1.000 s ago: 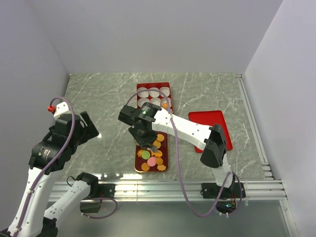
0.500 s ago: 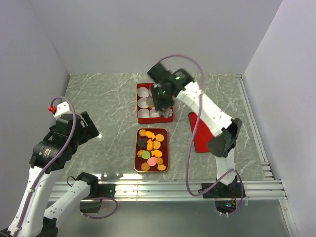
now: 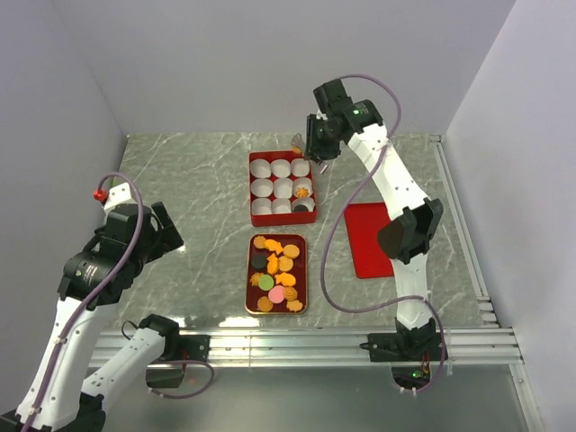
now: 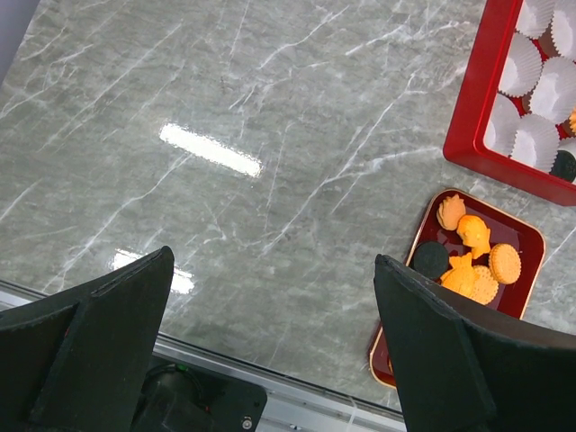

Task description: Pack the cookies

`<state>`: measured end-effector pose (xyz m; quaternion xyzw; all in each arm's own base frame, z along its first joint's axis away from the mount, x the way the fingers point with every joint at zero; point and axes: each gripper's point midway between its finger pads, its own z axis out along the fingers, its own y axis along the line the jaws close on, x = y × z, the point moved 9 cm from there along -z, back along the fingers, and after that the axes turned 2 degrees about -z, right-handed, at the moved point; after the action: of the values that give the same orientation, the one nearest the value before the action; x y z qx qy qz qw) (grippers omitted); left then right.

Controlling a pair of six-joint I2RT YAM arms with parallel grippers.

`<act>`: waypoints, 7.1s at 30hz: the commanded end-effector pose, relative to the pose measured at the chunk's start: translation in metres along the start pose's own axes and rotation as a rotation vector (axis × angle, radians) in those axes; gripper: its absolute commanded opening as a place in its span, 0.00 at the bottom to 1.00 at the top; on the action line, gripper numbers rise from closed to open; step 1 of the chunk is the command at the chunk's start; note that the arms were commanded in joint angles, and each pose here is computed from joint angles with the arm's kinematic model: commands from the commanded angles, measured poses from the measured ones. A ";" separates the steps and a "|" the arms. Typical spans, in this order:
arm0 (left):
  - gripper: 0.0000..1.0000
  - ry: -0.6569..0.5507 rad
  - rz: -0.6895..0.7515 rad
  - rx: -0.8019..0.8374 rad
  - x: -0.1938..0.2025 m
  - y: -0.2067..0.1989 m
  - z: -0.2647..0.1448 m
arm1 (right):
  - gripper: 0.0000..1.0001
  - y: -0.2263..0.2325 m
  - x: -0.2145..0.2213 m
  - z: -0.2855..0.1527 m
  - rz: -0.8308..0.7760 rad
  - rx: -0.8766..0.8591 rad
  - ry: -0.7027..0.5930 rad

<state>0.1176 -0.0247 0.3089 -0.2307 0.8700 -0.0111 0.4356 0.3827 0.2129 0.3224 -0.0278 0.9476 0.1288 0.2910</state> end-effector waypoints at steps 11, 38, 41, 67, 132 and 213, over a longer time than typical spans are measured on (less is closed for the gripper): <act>0.99 -0.010 0.019 0.013 -0.001 -0.005 0.009 | 0.40 -0.002 -0.031 0.042 0.072 -0.103 -0.085; 0.99 -0.024 0.009 0.006 -0.001 -0.004 0.009 | 0.58 -0.023 -0.019 0.063 0.080 -0.016 -0.021; 0.99 -0.024 0.008 0.006 -0.002 -0.004 0.008 | 0.58 -0.021 -0.019 0.049 0.079 -0.037 -0.036; 0.99 -0.008 0.019 0.036 0.000 -0.006 0.008 | 0.55 0.036 0.165 -0.075 -0.247 -0.167 0.192; 0.99 -0.079 -0.019 0.092 0.003 0.005 -0.008 | 0.10 0.074 0.214 -0.049 -0.220 -0.122 0.276; 0.99 -0.096 -0.045 0.034 0.002 0.008 -0.004 | 0.50 0.024 0.049 0.000 -0.093 -0.050 0.116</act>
<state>0.1111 -0.0212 0.3032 -0.2346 0.8528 -0.0231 0.4660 0.3556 0.2444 0.2475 -0.0826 0.9747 0.1066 0.1782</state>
